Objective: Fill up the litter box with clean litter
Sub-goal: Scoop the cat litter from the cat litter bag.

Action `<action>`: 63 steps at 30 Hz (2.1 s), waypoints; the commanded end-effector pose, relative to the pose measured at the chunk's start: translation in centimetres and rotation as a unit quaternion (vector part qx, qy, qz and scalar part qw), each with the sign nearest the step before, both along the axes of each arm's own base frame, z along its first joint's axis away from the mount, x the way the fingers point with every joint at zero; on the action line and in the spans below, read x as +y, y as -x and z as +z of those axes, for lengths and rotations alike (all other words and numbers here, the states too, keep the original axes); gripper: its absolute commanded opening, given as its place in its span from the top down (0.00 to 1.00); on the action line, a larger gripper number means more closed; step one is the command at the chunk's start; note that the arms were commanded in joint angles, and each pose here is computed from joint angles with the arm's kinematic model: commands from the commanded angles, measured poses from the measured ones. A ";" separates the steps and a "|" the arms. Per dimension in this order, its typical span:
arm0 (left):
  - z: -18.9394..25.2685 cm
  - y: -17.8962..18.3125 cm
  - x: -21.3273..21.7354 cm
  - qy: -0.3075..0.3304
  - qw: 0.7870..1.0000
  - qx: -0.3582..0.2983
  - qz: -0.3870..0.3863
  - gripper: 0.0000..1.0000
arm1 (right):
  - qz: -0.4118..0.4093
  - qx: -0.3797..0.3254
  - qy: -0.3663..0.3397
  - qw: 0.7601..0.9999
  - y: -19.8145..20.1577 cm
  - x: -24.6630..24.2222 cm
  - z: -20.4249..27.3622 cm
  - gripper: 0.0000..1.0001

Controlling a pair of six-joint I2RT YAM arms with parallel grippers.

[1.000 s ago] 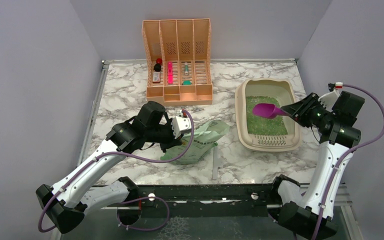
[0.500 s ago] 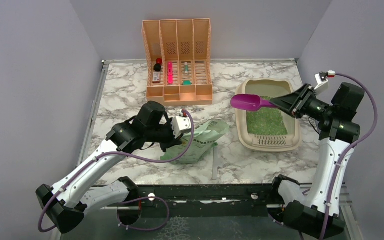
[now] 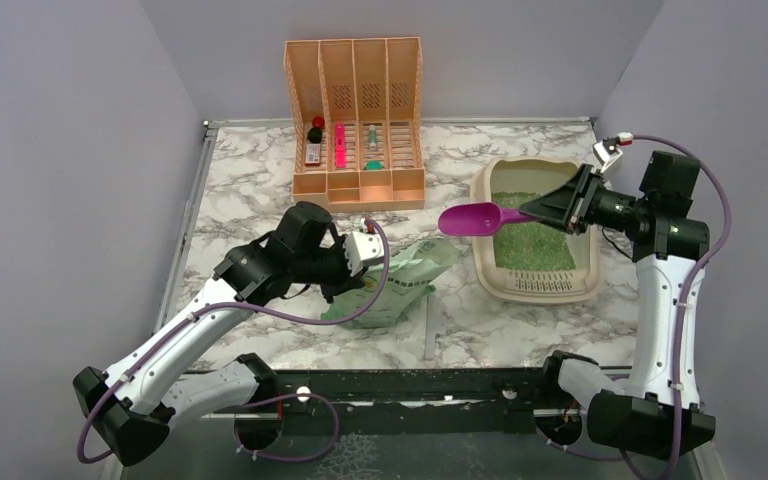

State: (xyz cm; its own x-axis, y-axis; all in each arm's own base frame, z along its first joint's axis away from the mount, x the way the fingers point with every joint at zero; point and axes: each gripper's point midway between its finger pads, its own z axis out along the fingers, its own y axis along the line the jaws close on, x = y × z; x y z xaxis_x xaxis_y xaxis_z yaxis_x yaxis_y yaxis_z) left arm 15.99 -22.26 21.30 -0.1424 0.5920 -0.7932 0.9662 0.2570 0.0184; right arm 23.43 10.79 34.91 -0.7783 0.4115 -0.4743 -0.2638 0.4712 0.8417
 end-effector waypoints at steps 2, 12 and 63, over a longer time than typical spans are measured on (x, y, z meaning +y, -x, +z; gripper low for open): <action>3.3 -0.9 -1.8 0.055 0.997 -0.047 -0.019 1.00 | 0.015 0.001 0.015 1.000 1.6 0.7 0.1 0.99; 3.4 -1.0 -1.8 0.056 0.997 -0.046 -0.015 1.00 | 0.036 -0.001 0.015 0.999 3.1 1.7 -0.2 0.99; 3.0 -0.9 -1.8 0.063 0.997 -0.042 -0.007 1.00 | 0.066 0.081 0.340 0.935 -0.9 16.0 -12.1 0.99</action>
